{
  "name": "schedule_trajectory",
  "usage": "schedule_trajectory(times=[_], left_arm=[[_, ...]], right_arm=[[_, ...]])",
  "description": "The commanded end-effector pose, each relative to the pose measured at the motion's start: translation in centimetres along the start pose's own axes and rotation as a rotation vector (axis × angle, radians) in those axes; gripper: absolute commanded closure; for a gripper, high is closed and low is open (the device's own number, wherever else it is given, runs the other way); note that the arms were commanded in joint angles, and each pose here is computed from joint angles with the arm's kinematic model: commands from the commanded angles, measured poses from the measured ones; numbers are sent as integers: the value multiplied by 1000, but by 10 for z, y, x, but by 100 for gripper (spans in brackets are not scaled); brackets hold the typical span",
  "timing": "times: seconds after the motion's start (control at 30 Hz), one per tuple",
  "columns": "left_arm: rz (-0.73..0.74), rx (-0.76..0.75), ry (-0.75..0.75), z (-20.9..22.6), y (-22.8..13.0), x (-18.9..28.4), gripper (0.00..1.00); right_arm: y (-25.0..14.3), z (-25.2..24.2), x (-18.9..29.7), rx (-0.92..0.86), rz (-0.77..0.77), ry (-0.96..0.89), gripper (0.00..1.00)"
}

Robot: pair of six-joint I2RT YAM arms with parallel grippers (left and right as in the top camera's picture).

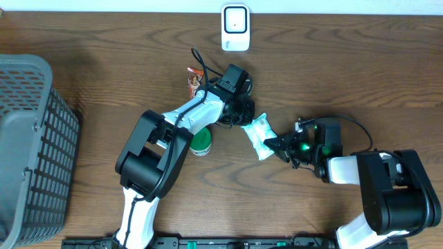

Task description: Scan the item barcode

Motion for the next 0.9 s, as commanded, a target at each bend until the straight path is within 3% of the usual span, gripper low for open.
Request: schedule_trajectory(times=[0.0, 0.1, 0.17, 0.27, 0.3, 0.43, 0.67, 0.87], left_arm=[[64, 0, 110, 20, -17, -22, 93], [3, -58, 154, 15, -8, -6, 91], [-61, -123, 164, 6, 2, 14, 83], [-193, -195, 147, -18, 20, 64, 60], [-271, -215, 128, -32, 25, 94, 44], [-482, -281, 79, -67, 24, 183, 32], [-845, -297, 143, -92, -30, 331, 30], [-1179, -236, 219, -92, -86, 427, 23]], right_arm=[[-17, -51, 13, -18, -73, -225, 99], [-18, -25, 32, 114, -66, -127, 98], [-23, -15, 46, 150, -82, -129, 98], [-36, 4, 66, 257, -84, -134, 99], [-45, 14, 77, 307, -79, -136, 98], [-72, 44, 108, 447, -62, -103, 98], [-117, 95, 152, 644, -37, 105, 99], [-135, 109, 158, 715, 132, 334, 99]])
Point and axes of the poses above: each gripper's point midway between its finger pads, its own x axis back along the fingers, its own z axis along the line the jaws close on, y = z × x, the point moved 9 cm from there along x, back along the fingers, and after that the axes turned 2 degrees about -x, right-handed, at the moved point
